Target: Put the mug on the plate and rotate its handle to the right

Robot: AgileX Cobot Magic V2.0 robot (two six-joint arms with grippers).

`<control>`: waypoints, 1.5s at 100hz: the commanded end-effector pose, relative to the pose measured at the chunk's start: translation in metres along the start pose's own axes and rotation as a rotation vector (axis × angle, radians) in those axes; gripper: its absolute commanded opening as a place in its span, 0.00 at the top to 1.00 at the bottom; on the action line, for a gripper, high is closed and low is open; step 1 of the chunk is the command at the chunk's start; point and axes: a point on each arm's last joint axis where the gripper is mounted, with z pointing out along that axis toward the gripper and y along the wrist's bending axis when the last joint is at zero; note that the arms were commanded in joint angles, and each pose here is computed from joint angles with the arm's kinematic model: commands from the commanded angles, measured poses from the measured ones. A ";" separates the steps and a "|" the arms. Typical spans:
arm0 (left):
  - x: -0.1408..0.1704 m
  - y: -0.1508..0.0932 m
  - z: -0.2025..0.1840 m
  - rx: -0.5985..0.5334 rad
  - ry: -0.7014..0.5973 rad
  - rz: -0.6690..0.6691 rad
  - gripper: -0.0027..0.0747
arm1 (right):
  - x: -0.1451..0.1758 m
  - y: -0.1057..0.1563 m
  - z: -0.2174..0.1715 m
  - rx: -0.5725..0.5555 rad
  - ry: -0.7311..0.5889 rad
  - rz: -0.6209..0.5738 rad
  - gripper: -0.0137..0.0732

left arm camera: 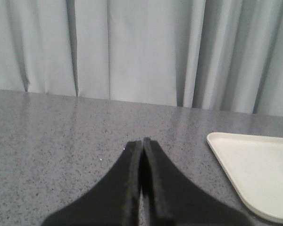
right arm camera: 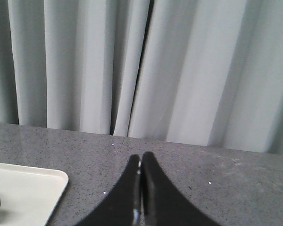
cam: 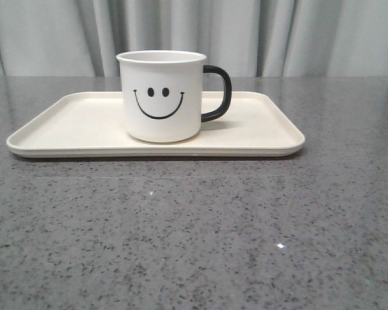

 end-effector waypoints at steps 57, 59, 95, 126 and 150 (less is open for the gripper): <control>0.009 -0.002 0.000 0.058 -0.110 -0.053 0.99 | -0.011 -0.004 0.000 0.049 -0.068 0.001 0.92; 0.009 -0.002 0.000 0.058 -0.110 -0.053 0.99 | -0.011 -0.004 0.000 0.049 -0.068 0.001 0.92; 0.009 -0.002 0.000 0.058 -0.110 -0.053 0.99 | -0.011 -0.004 0.000 0.049 -0.068 0.001 0.92; 0.009 -0.002 0.000 0.058 -0.110 -0.053 0.99 | -0.011 -0.004 0.000 0.049 -0.068 0.001 0.92; 0.009 -0.002 0.000 0.058 -0.110 -0.053 0.99 | -0.015 -0.001 -0.011 0.031 -0.111 -0.005 0.92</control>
